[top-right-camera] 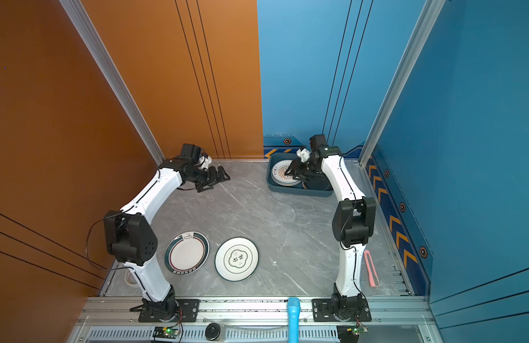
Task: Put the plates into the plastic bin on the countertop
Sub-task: 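Open right gripper and move it toward the white cloud-print plate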
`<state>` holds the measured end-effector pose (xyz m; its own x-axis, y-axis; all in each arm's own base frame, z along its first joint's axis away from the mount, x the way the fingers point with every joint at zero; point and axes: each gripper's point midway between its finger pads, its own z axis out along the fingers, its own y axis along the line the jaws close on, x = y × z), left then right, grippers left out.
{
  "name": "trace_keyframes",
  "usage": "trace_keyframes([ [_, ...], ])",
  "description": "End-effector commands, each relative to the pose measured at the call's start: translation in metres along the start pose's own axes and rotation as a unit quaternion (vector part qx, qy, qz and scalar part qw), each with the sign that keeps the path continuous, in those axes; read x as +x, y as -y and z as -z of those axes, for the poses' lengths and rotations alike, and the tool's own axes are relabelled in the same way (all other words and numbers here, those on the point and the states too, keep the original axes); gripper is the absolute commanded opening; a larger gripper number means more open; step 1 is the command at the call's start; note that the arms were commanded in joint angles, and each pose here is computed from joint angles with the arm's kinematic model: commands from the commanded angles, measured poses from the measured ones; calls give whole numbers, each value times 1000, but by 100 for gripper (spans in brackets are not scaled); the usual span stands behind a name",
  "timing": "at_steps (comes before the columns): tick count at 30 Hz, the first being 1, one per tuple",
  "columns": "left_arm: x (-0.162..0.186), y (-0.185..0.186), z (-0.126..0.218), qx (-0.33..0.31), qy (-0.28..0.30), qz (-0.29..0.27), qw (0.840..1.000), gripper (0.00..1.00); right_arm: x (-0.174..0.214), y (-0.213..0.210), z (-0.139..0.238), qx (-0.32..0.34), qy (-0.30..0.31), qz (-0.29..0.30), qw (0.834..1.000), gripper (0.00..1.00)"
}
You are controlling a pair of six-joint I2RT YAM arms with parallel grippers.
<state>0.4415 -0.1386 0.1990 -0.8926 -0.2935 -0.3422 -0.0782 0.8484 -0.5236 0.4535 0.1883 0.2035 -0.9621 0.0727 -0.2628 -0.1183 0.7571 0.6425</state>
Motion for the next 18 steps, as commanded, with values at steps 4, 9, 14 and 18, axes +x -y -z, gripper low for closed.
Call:
trace_keyframes([
  [4,20,-1,24,3,13,14,1000,98,81,-37,-29,-65,-97,58,991,52],
  [9,40,-7,37,3,13,19,1000,98,139,-47,-54,-82,-170,75,979,53],
  [14,50,-10,41,10,6,22,1000,98,186,-48,-78,-83,-234,80,965,51],
  [18,63,-5,45,32,-9,25,999,98,215,-47,-95,-72,-273,86,955,50],
])
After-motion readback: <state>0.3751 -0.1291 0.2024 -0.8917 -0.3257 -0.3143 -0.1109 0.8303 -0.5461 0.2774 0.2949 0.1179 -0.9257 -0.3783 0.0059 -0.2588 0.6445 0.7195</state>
